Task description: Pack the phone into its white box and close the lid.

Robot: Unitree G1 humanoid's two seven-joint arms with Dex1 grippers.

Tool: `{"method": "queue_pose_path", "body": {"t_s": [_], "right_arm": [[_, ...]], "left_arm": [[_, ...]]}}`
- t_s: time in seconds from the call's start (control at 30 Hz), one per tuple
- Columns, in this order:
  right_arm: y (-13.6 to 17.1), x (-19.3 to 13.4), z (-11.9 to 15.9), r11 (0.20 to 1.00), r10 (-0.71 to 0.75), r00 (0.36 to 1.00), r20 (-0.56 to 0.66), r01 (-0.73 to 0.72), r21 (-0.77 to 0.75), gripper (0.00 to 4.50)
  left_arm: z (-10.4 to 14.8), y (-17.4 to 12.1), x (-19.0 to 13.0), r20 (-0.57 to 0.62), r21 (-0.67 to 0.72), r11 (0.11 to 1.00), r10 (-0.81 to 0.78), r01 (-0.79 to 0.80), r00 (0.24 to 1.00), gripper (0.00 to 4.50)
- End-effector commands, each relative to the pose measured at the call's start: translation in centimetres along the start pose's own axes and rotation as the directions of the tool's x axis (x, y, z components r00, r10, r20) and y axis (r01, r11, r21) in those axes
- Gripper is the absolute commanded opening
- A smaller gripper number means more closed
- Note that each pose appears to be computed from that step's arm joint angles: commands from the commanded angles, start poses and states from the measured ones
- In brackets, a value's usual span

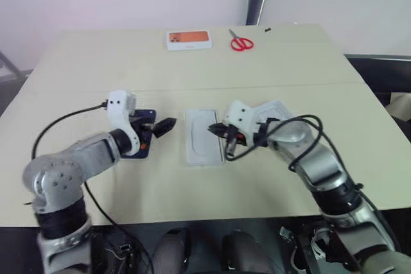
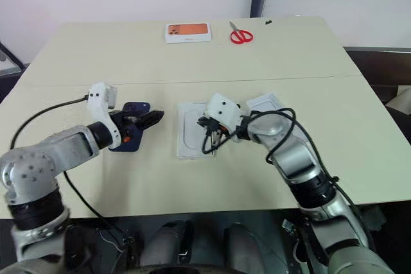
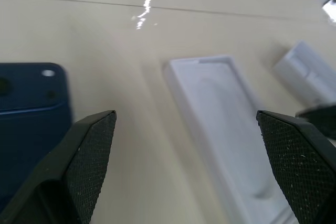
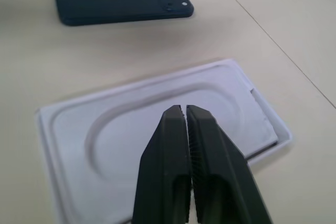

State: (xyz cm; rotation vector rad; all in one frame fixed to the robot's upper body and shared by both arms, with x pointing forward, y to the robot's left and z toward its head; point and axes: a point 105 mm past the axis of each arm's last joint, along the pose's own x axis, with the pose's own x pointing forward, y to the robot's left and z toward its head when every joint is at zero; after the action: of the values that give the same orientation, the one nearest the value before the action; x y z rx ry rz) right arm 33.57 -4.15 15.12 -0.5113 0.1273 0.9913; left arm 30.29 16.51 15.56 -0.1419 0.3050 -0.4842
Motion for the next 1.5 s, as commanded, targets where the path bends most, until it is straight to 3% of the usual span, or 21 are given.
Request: {"method": "queue_pose_path", "body": {"t_s": [0.03,0.17,0.4,0.57,0.9,1.03,1.17,1.3,1.5], "right_arm": [[-0.9,1.7,0.3,0.996,-0.087,0.996,-0.023,0.087,-0.003,0.05],[-1.0,3.5,-0.4,0.993,-0.118,0.989,-0.084,0.117,-0.024,0.05],[-1.4,5.5,-0.8,0.984,-0.177,0.977,-0.123,0.178,-0.003,0.05],[-2.4,5.2,-1.7,0.971,-0.238,0.958,-0.162,0.235,-0.036,0.05],[-2.6,3.3,-2.3,0.957,-0.265,0.949,-0.168,0.238,-0.163,0.05],[-1.8,3.0,-0.9,0.955,-0.241,0.965,-0.107,0.216,-0.204,0.05],[0.3,2.3,0.2,0.978,-0.111,0.992,-0.059,0.099,-0.183,0.05],[3.3,1.0,-2.3,0.984,0.067,0.986,-0.153,-0.091,-0.155,0.05],[2.7,1.0,-0.6,0.986,0.042,0.996,-0.081,-0.054,-0.156,0.05]], "left_arm": [[0.4,-0.2,-1.2,0.097,0.225,0.973,-0.080,0.056,0.992,4.50],[-1.5,0.4,-2.5,0.074,0.317,0.943,-0.133,0.103,0.988,4.50],[-3.9,-0.4,-4.3,0.027,0.340,0.913,-0.251,0.228,0.968,4.50],[-5.4,-0.9,-4.9,-0.038,0.348,0.894,-0.286,0.281,0.957,4.50],[-5.5,-1.7,-4.3,-0.013,0.331,0.899,-0.299,0.286,0.954,4.50],[-5.5,-2.1,-4.3,-0.005,0.325,0.898,-0.310,0.295,0.951,4.50],[-5.2,-1.8,-4.2,0.006,0.323,0.904,-0.298,0.280,0.955,4.50],[-5.2,-1.5,-4.3,0.007,0.315,0.912,-0.278,0.262,0.961,4.50],[-4.8,0.2,-3.9,0.016,0.263,0.952,-0.166,0.156,0.986,4.50]]}}
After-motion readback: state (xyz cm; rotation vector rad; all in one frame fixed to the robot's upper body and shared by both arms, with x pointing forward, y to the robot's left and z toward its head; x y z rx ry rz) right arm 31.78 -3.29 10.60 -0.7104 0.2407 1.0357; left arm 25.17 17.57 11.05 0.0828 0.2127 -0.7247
